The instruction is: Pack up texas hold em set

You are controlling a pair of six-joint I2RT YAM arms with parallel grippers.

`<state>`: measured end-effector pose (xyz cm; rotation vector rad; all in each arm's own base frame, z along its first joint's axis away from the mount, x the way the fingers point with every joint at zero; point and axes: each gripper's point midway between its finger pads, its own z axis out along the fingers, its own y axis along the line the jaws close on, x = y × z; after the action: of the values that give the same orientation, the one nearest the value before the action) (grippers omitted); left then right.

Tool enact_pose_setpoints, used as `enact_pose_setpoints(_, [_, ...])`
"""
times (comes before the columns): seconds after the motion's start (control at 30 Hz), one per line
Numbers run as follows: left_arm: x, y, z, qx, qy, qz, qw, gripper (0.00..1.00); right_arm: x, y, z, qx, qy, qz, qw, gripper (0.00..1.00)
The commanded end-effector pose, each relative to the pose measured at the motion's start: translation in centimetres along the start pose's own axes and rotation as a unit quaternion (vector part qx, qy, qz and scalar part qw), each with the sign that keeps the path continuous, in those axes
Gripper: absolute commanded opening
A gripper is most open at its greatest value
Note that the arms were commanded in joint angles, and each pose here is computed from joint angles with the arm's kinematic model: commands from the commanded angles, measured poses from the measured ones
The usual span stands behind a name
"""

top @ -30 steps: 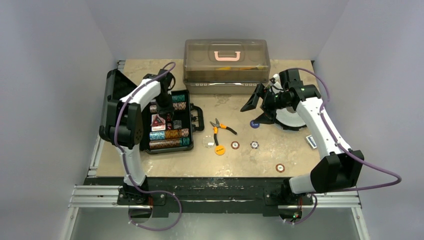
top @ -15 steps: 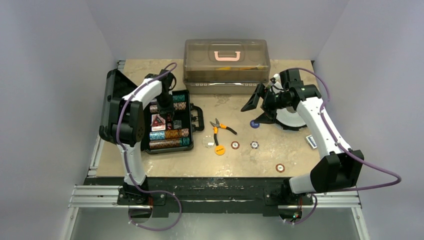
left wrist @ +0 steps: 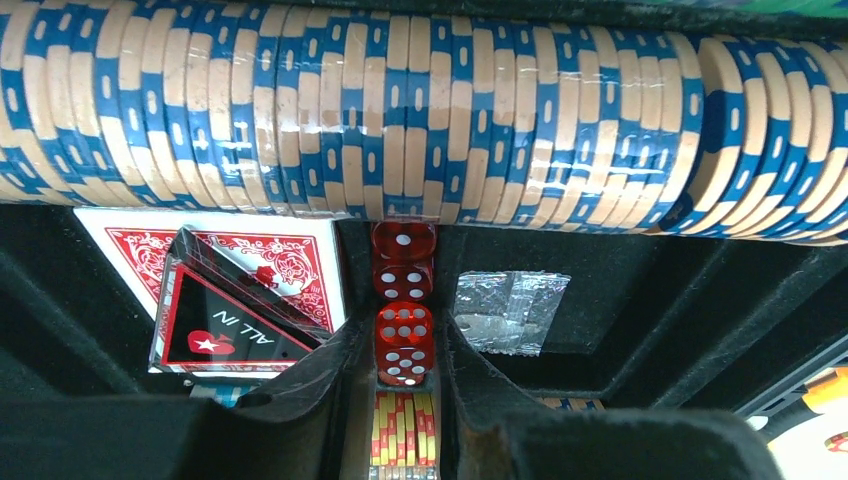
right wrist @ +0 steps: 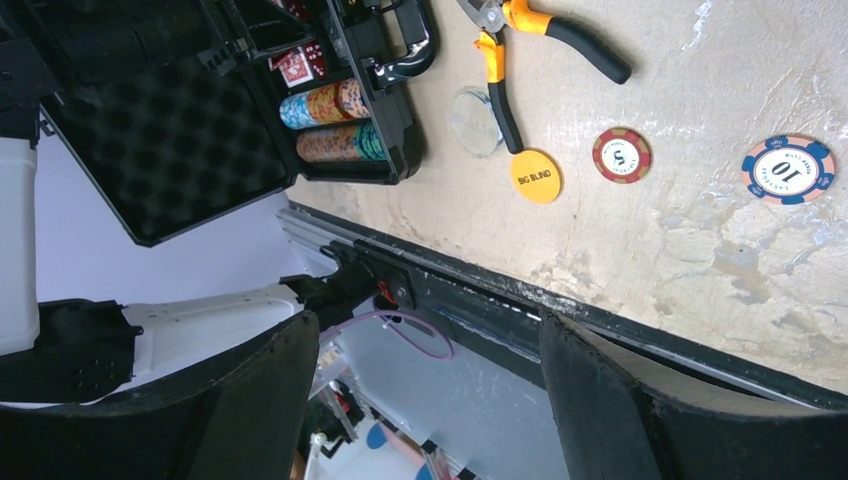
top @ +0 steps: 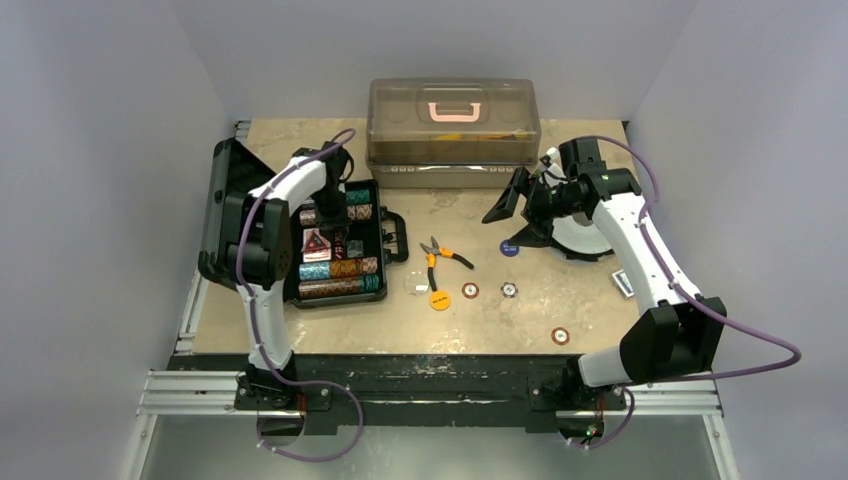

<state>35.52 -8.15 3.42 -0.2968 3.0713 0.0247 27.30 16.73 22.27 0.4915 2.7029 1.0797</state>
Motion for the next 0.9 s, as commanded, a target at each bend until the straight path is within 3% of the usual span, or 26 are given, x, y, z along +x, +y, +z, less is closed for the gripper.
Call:
enact_pose_setpoints(0.0, [-0.6,0.1,-0.7,-0.002,-0.005,0.0,1.0,0.11,-0.5,0.7,-0.6,-0.014,-0.015,-0.02,1.0,0.79])
enact_pose_setpoints(0.2, [-0.7,0.1,-0.8,-0.005,-0.001,0.001,1.0,0.18,-0.4,0.7,-0.6,-0.016,-0.014,-0.018,1.0,0.78])
enact_pose_setpoints(0.5, [-0.9,0.1,-0.8,-0.005,0.002,0.006,1.0,0.4,-0.3,0.7,-0.6,-0.019,-0.015,-0.018,1.0,0.78])
enact_pose_setpoints(0.87, [-0.9,0.0,-2.6,0.006,-0.021,0.002,1.0,0.42,-0.3,0.6,-0.6,-0.02,-0.017,-0.023,0.999,0.78])
